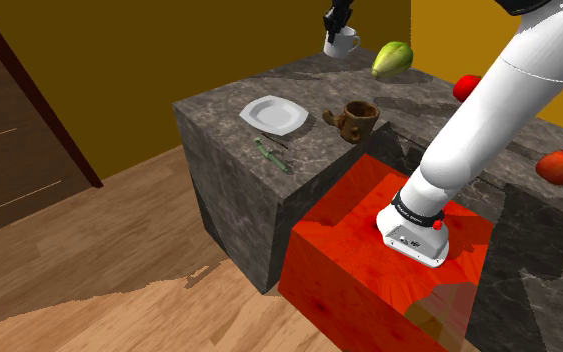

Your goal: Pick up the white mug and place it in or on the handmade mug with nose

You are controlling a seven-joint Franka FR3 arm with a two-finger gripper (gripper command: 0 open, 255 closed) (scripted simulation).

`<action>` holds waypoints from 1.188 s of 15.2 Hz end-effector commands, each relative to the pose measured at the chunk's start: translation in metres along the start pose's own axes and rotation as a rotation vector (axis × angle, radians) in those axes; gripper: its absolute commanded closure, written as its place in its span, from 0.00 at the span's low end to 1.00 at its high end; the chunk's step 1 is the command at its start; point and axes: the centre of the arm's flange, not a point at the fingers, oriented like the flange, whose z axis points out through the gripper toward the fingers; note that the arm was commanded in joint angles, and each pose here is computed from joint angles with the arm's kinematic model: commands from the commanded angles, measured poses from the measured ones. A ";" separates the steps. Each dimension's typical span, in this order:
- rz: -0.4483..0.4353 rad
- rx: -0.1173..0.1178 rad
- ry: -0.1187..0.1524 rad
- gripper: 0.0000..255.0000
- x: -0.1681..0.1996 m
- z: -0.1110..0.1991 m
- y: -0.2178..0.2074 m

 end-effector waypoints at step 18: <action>0.000 0.000 0.000 1.00 -0.179 -0.046 -0.130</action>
